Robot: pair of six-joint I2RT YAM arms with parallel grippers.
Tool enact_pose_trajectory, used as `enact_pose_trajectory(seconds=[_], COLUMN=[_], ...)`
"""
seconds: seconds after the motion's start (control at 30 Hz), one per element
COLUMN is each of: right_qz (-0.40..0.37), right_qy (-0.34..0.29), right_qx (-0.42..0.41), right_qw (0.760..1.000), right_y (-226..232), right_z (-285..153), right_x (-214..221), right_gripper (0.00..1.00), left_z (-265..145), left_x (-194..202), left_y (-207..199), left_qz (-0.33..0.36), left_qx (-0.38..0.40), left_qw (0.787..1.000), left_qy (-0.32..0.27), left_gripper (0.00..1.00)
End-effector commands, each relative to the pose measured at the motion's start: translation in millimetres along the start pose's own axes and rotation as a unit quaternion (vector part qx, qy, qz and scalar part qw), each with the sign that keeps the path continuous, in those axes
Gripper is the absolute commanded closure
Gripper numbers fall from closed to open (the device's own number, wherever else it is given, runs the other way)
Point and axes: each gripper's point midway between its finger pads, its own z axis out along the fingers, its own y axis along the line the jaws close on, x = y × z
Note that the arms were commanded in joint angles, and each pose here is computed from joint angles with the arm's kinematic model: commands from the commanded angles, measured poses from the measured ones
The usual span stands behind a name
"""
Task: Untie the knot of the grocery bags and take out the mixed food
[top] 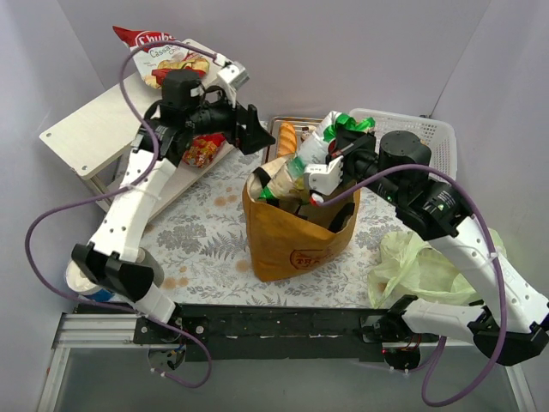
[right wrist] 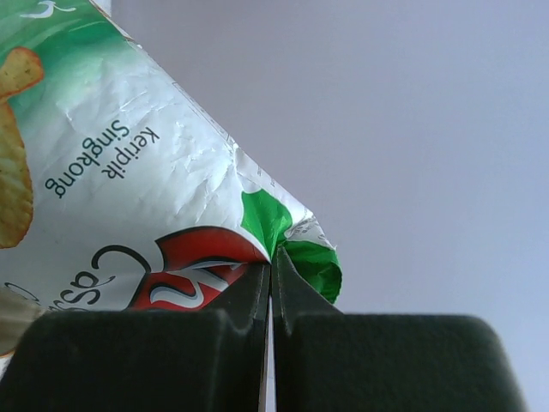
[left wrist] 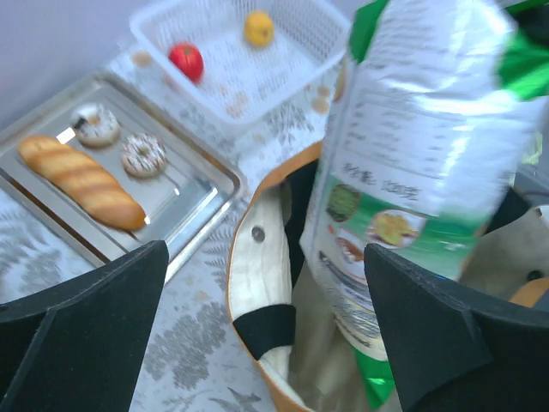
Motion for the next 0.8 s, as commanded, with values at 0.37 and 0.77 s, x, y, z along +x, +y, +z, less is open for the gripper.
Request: enact_pose_trajectory(seconds=[0.37, 0.77], right_qz=[0.001, 0.022], right_qy=[-0.048, -0.08], right_qx=[0.132, 0.152], right_qw=[0.99, 0.985], right_y=[-84.1, -91.2], right_z=[38.8, 41.0], right_x=[-11.4, -21.3], right_gripper=[0.99, 0.99], left_z=[8.2, 37.1], left_x=[-17.3, -3.3], left_y=[-47.4, -42.5], left_qz=[0.106, 0.139], left_qx=[0.072, 0.127], left_qw=[0.991, 0.982], left_qy=[-0.028, -0.028], left_gripper=[0.02, 0.02])
